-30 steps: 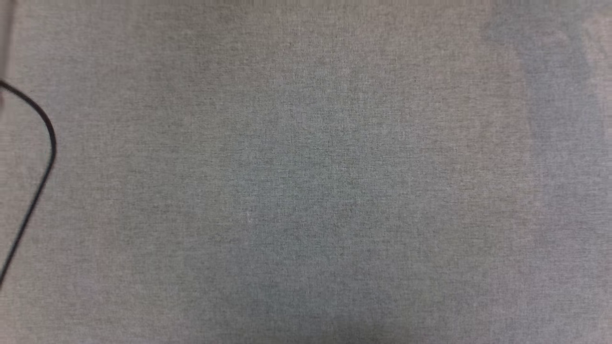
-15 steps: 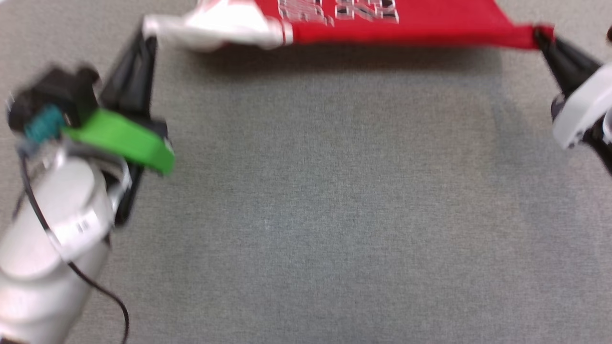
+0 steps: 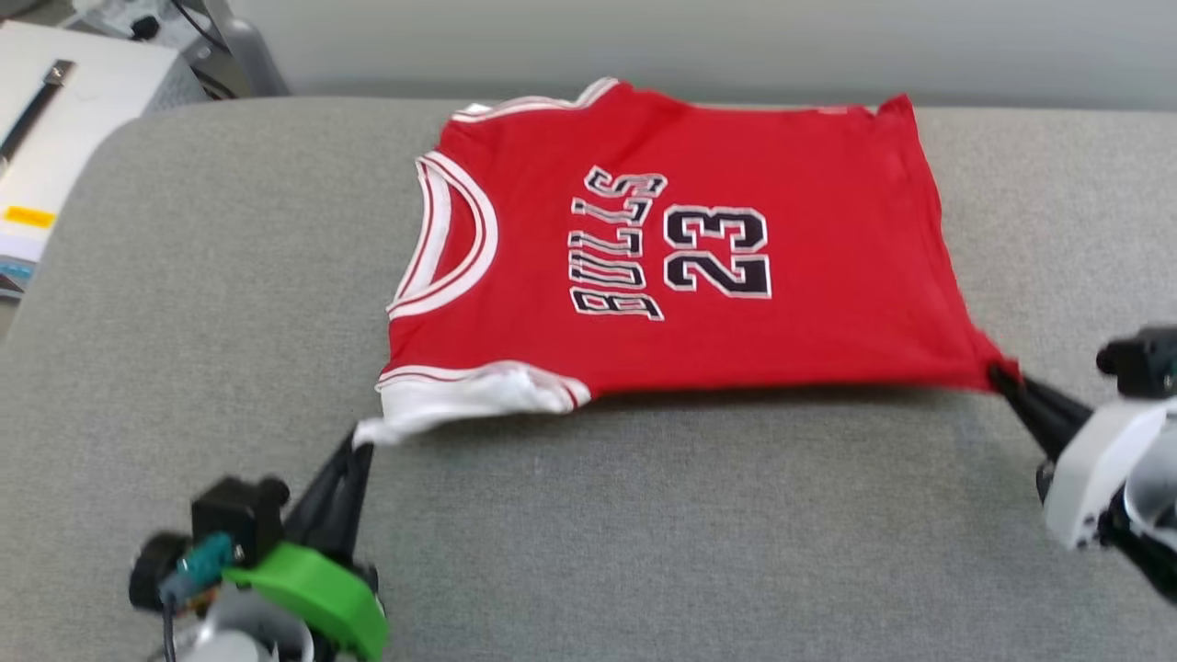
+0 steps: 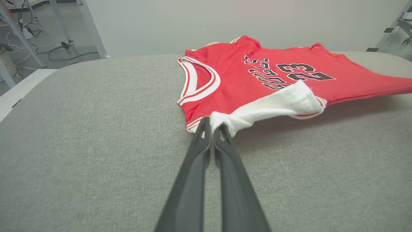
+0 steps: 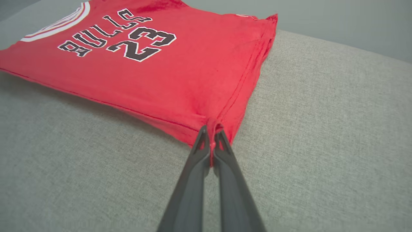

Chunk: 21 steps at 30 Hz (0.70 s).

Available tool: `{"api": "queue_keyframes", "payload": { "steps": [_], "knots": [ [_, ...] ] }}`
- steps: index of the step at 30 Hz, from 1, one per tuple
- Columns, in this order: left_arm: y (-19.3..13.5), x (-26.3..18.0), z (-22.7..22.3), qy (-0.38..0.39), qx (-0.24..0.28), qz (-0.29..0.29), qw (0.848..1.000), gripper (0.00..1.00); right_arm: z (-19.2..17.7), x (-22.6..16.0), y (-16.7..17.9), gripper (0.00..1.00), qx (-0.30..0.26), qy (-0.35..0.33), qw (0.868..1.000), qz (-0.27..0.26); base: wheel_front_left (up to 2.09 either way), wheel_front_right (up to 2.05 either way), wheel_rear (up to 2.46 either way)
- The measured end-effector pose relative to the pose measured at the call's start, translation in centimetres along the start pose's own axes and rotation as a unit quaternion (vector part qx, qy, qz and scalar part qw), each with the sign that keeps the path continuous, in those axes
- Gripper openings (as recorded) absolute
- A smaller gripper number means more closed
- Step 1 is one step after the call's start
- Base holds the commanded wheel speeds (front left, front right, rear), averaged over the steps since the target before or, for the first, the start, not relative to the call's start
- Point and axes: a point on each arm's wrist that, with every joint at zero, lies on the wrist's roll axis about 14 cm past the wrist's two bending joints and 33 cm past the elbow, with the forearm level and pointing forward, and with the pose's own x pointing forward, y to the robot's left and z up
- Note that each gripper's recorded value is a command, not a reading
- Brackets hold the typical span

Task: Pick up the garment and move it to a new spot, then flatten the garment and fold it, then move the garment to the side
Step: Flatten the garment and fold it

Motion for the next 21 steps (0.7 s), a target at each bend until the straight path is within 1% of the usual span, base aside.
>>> {"api": "queue_keyframes", "payload": {
  "steps": [7,14,18,21],
  "knots": [
    [-1.7,-4.5,-3.4,0.050,-0.040,0.012,0.998,0.00,-3.7,-3.9,0.9,0.00,0.033,0.027,0.999,-0.007,0.00,0.00,0.00],
    [-2.9,-7.8,-6.7,0.110,-0.083,0.013,0.990,0.00,-7.2,-7.6,2.1,0.00,0.070,0.062,0.996,-0.010,0.00,0.00,0.00],
    [-3.7,-9.6,-8.8,0.159,-0.110,0.008,0.981,0.00,-9.2,-9.7,2.8,0.00,0.090,0.089,0.992,-0.012,0.00,0.00,0.00],
    [-4.5,-11.1,-10.5,0.207,-0.130,-0.004,0.970,0.00,-10.3,-10.8,3.0,0.00,0.102,0.108,0.989,-0.016,0.00,0.00,0.00]
  ]
}}
